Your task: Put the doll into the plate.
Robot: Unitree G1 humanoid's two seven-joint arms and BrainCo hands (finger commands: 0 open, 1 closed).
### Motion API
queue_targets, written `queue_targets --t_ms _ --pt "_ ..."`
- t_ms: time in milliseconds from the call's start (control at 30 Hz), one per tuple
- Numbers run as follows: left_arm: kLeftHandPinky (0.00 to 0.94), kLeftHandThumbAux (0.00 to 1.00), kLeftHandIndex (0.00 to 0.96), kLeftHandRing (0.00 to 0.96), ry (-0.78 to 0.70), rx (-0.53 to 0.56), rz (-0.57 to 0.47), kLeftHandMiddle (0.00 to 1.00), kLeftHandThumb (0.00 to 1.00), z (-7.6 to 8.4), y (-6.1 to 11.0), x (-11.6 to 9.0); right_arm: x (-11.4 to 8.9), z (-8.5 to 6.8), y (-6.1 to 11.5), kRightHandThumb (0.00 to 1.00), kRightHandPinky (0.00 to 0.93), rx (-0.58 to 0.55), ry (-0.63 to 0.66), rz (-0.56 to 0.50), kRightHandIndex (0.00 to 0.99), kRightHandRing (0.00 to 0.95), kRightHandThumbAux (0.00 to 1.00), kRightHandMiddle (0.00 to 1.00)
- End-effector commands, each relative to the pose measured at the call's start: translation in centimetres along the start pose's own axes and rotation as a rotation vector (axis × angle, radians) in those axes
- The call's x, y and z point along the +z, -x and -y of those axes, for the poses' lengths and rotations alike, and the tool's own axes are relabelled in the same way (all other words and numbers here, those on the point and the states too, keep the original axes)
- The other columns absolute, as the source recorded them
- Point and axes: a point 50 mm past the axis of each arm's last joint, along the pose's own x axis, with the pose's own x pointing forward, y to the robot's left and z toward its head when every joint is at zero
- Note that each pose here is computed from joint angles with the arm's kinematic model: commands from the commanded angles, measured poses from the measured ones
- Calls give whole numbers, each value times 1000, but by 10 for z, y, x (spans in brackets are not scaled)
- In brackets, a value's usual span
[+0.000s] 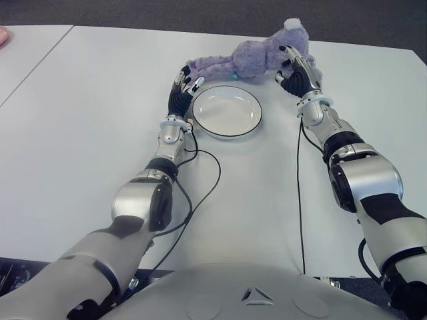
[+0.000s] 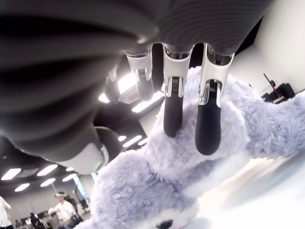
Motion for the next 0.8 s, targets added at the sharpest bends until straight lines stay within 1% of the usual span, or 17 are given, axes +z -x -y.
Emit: queue_targets --t_ms 33,100,133,167,333,400,600,733,800 --pt "0 457 0 0 23 12 -610 0 0 6 67 -100 5 10 -5 705 559 -51 -27 32 62 258 687 0" --pt "0 456 0 0 22 12 -611 0 0 6 68 -100 6 12 -6 763 566 -59 -34 35 76 259 688 5" --pt "0 456 0 0 20 11 -611 0 0 5 68 -101 7 13 -7 773 567 -66 -40 35 79 260 688 7" --pt "0 454 0 0 19 10 -611 0 0 6 68 -101 7 13 -7 811 569 -71 -44 34 93 258 690 17" --pt "0 453 0 0 13 7 -608 0 0 6 68 -100 8 17 -9 865 531 -101 -42 22 119 245 698 40" --pt "0 453 0 0 16 8 -605 0 0 6 68 -100 8 18 -9 882 530 -115 -37 21 135 236 703 54" --pt "0 451 0 0 39 12 -595 0 0 7 68 -100 7 19 -10 894 544 -134 6 24 154 248 709 76" --pt "0 447 0 0 45 11 -593 0 0 8 69 -100 6 18 -9 877 551 -129 29 19 154 263 708 81" --pt "0 445 0 0 44 9 -594 0 0 7 69 -100 3 18 -8 853 553 -114 40 3 154 270 706 85"
